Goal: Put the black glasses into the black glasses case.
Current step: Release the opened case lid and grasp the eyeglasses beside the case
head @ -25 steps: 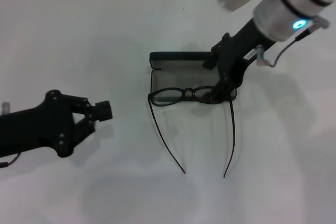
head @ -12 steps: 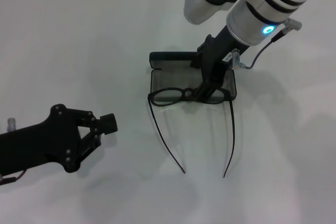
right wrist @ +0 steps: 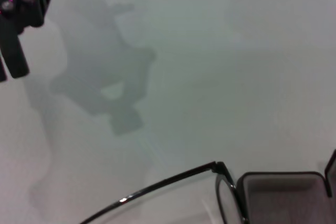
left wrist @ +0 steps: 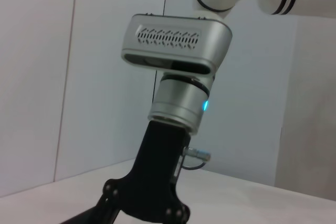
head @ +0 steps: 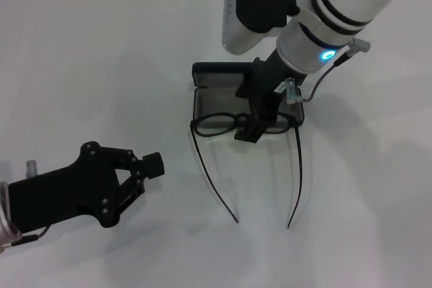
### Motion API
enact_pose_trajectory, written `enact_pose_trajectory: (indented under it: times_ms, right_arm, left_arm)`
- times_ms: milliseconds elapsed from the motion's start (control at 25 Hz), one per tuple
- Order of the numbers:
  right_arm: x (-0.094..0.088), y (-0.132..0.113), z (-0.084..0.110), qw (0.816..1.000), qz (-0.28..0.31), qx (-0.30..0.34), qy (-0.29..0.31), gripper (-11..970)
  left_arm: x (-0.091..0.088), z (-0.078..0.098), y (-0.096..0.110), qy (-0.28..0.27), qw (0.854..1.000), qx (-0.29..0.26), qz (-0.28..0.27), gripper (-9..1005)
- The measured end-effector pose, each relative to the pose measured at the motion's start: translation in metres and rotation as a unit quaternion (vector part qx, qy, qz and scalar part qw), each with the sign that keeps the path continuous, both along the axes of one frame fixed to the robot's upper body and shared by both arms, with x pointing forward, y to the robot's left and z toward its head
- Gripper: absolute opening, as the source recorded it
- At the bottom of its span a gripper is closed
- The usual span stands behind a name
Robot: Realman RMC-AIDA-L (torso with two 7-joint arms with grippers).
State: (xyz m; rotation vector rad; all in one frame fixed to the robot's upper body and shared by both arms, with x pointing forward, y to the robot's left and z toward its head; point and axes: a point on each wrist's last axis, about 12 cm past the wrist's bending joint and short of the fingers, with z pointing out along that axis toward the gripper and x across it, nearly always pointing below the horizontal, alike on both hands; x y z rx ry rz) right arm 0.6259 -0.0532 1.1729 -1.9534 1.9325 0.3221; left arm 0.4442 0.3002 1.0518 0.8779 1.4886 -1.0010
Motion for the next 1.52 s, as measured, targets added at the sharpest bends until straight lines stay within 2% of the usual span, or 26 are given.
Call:
enact_pose_trajectory:
  times_ms: [440, 1520]
  right_arm:
    - [0.000, -0.001, -0.016, 1.000, 0.007, -0.012, -0.024, 752]
    - [-0.013, 0.009, -0.021, 1.000, 0.025, -0.003, 0.002, 717]
  left_arm:
    - [-0.002, -0.003, -0.005, 0.006, 1.000, -0.006, -0.002, 42]
    - [-0.006, -0.006, -0.007, 0.009, 1.000, -0.011, 0.000, 43]
